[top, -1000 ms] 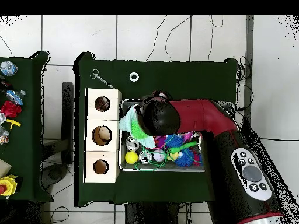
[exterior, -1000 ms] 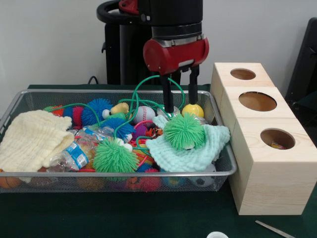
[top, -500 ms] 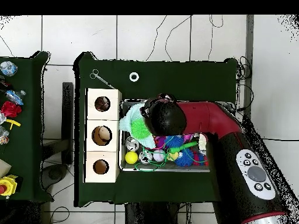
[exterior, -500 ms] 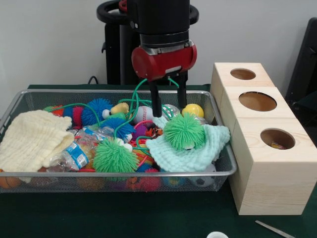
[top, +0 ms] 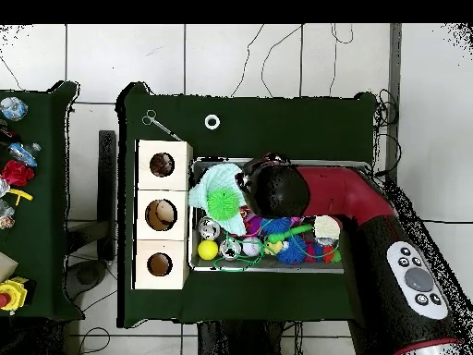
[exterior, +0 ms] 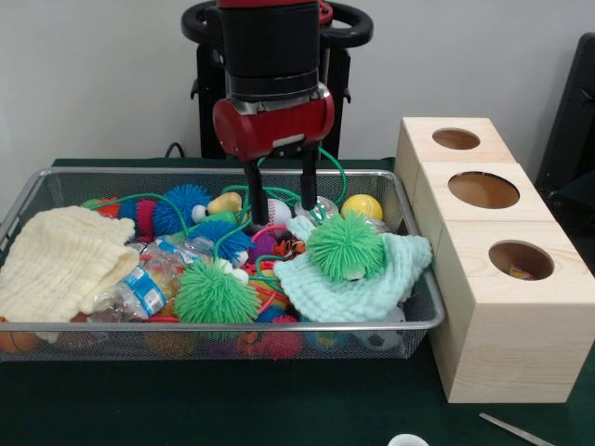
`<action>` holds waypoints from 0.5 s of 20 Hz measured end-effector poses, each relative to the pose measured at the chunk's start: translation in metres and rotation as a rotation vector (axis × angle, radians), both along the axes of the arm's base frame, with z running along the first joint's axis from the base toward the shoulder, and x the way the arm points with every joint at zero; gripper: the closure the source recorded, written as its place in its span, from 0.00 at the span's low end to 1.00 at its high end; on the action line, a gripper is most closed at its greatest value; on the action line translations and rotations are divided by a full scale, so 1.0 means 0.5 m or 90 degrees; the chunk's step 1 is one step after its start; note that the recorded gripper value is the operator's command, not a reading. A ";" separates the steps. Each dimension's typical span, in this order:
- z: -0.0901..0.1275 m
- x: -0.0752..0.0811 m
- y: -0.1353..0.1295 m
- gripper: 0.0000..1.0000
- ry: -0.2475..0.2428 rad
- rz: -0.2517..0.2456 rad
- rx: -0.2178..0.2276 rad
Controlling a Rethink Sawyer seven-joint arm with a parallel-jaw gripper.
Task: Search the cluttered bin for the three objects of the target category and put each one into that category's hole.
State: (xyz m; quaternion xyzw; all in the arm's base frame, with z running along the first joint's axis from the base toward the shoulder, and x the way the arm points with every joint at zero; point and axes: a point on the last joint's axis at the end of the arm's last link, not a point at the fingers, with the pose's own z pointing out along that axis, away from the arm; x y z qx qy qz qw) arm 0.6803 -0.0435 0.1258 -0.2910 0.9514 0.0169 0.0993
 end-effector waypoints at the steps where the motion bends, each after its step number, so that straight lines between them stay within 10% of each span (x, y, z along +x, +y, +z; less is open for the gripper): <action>1: -0.002 -0.001 -0.002 0.00 0.001 -0.001 0.000; 10: -0.025 -0.018 -0.013 0.00 0.015 -0.003 -0.001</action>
